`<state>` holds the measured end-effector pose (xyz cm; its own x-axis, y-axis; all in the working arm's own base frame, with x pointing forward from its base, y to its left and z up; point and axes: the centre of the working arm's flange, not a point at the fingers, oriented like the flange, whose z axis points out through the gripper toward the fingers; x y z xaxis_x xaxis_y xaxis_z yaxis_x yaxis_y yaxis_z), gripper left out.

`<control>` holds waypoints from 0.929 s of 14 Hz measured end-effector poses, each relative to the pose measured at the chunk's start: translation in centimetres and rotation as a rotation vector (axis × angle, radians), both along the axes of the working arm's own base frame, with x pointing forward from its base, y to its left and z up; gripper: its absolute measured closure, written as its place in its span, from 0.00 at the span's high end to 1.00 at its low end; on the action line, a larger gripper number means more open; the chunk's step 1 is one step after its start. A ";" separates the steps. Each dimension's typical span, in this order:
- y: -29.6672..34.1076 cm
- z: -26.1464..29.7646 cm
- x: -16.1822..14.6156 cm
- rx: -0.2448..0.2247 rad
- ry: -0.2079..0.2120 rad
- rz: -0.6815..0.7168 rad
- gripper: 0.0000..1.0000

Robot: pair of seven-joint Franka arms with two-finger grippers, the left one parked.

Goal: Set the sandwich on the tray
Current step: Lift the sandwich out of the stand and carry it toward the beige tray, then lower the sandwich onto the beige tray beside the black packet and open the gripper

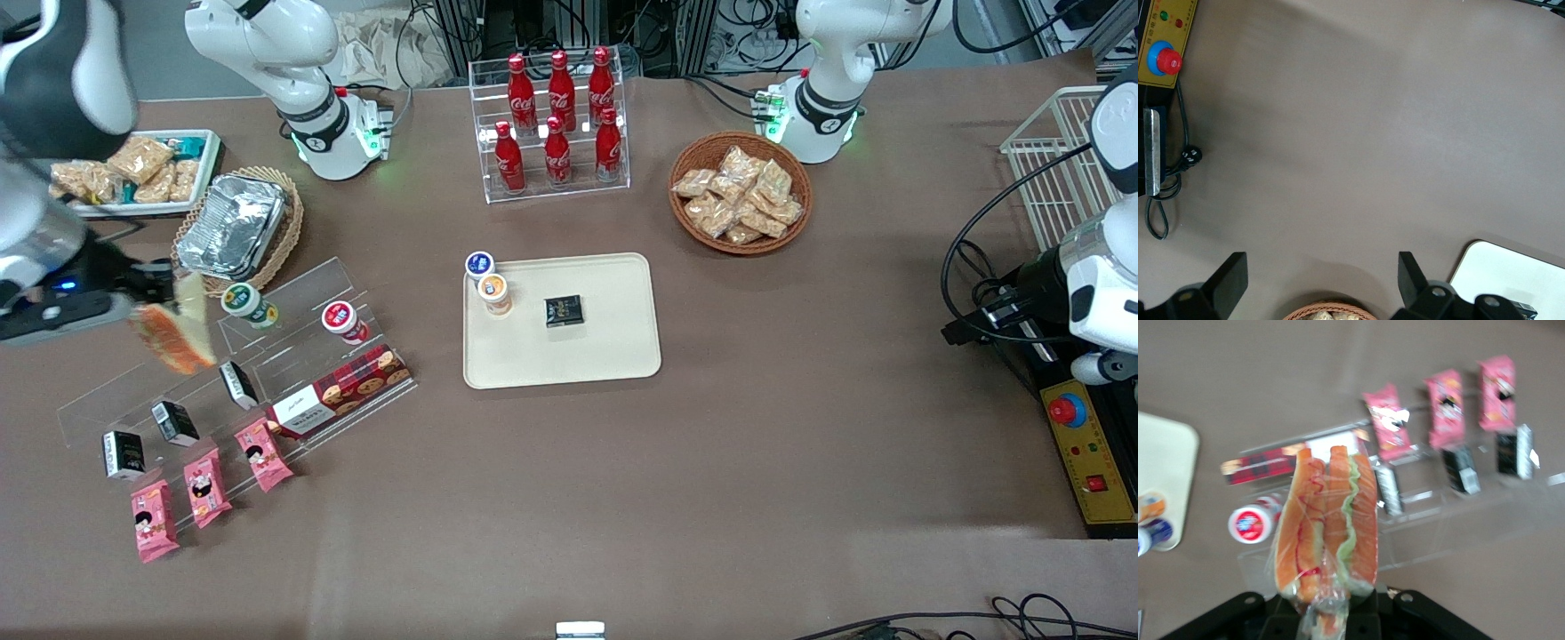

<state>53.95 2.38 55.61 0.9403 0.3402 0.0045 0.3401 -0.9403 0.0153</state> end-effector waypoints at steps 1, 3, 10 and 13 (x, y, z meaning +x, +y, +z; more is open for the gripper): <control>3.0 0.1 -0.3 -0.003 0.000 0.067 0.19; 9.5 0.0 -1.3 -0.007 0.003 0.197 0.19; 30.2 -7.0 -7.0 0.018 0.072 0.591 0.19; 36.6 -12.6 -8.2 0.053 0.052 0.733 0.19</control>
<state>45.77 39.00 42.96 0.4711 0.8821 0.0003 0.8807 -0.4703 -0.0569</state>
